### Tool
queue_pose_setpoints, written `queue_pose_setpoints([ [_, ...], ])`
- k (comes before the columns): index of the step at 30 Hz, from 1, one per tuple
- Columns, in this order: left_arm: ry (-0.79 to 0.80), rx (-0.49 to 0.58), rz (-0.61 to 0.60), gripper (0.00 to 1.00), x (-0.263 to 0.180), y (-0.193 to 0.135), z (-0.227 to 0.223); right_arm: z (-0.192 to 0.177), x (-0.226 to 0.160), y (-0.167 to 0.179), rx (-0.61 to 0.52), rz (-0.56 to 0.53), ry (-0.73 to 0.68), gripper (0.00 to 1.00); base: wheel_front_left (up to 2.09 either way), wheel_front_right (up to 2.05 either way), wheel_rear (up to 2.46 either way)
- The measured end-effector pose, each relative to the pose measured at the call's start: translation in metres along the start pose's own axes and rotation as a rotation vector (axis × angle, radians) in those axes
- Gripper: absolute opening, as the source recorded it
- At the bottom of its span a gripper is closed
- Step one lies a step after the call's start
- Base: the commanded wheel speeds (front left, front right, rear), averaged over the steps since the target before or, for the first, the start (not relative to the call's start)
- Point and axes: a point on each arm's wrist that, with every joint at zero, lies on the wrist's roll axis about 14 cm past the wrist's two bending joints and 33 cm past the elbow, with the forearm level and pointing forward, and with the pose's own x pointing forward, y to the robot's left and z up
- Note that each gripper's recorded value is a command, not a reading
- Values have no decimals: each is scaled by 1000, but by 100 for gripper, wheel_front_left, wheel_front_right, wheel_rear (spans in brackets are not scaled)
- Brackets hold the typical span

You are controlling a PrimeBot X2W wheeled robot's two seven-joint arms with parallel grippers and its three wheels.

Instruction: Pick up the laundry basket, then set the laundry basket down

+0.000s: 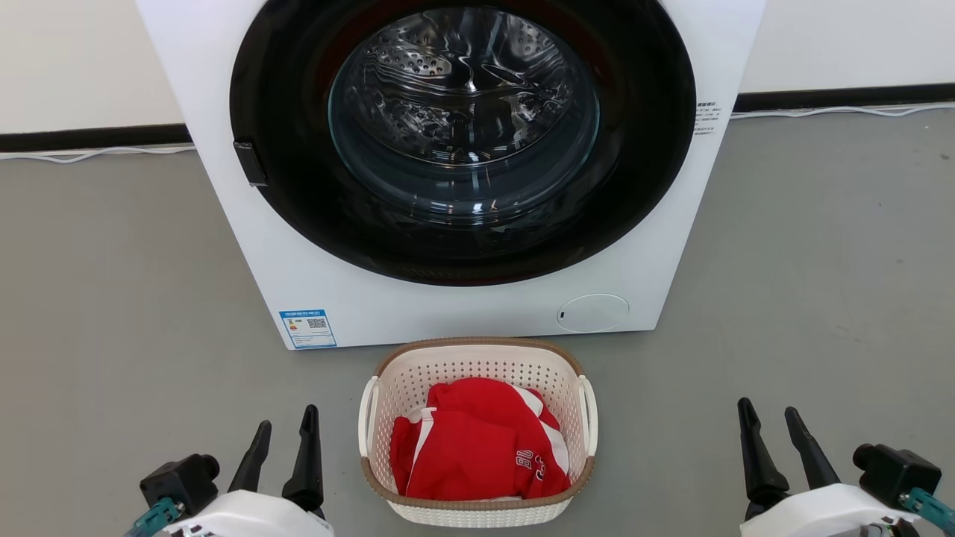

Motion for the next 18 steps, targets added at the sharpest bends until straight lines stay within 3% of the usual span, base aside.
queue_pose_setpoints([
  [18,-35,227,-44,100,2,-8,3,-3,-2,-3,-225,18,0,100,0,0,0],
])
